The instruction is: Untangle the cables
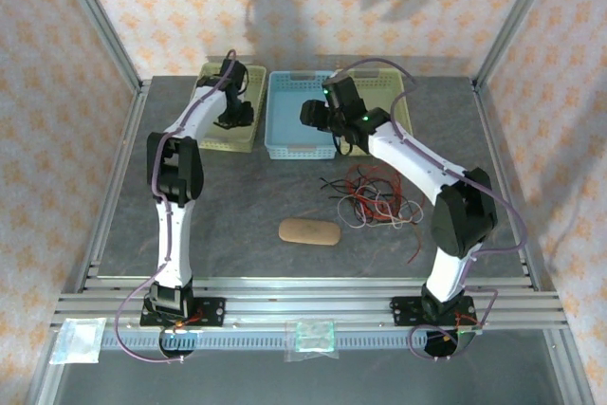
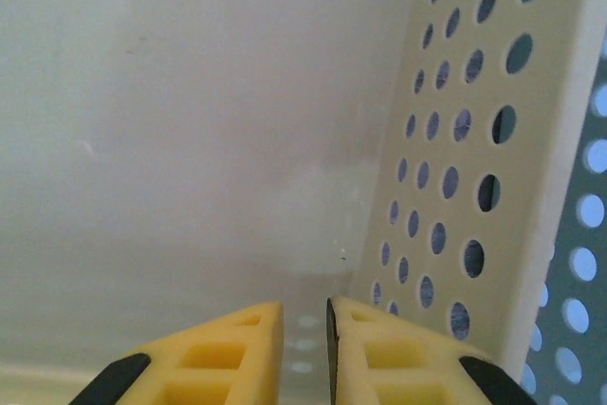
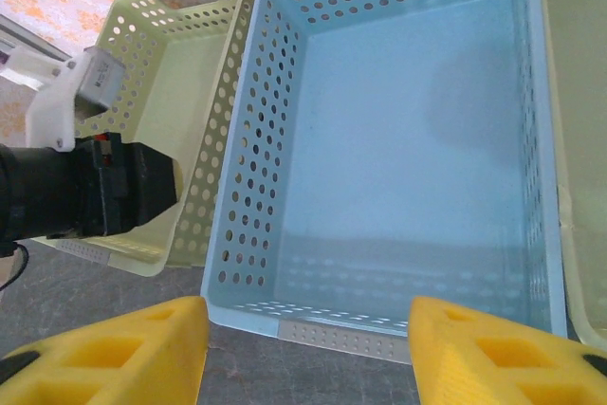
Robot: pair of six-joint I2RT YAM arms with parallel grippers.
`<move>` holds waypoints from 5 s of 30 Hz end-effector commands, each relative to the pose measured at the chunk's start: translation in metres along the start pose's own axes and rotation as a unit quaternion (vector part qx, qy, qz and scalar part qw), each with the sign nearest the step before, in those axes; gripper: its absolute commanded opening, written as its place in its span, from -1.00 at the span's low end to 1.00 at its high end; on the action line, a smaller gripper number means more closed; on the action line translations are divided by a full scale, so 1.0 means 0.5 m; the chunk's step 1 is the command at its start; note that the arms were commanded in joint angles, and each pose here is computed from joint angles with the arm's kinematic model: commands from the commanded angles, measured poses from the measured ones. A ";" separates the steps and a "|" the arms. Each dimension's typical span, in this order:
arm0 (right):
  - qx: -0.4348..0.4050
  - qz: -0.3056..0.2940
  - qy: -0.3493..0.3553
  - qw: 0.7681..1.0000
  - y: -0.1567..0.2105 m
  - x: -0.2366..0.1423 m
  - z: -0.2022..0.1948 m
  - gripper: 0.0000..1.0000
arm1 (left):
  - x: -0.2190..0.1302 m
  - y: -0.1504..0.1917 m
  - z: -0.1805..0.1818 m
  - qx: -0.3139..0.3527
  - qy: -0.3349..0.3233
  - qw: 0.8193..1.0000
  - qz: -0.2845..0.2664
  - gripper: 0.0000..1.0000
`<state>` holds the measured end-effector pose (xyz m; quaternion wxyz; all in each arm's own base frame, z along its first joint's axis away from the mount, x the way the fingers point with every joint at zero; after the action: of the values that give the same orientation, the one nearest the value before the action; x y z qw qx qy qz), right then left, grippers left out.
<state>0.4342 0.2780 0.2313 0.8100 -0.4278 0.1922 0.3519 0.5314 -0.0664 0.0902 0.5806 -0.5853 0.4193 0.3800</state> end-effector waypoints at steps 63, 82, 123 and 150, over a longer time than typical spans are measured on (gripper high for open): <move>0.019 -0.009 0.041 0.999 0.133 -0.208 -0.175 0.37 | -0.311 0.193 -0.201 0.006 0.079 0.977 -0.196 0.08; 0.007 0.121 0.155 0.980 0.284 -0.227 -0.304 -0.27 | -0.320 0.405 -0.558 0.027 0.305 0.929 -0.209 0.40; 0.039 0.193 0.197 0.960 0.384 -0.176 -0.381 -0.57 | -0.264 0.419 -0.519 -0.046 0.291 0.932 -0.211 0.40; 0.042 -0.038 -0.003 0.998 0.107 -0.318 -0.139 -1.00 | -0.435 0.235 -0.444 0.044 0.271 0.883 -0.382 0.99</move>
<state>0.2727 0.1771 0.2256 0.8124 -0.4050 0.2342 0.3482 0.3340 -0.2703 0.2306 0.5548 -0.7603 0.3378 -0.0011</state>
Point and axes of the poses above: each hand's point on the last joint's axis, 136 mm out from that joint toward the fingers, its own x axis out along the fingers, its own z axis along the line the jaws close on, y = z × x, the point moved 1 cm from there along -x, back along the fingers, and after that the axes turned 11 degrees about x, right-handed, at the moved point
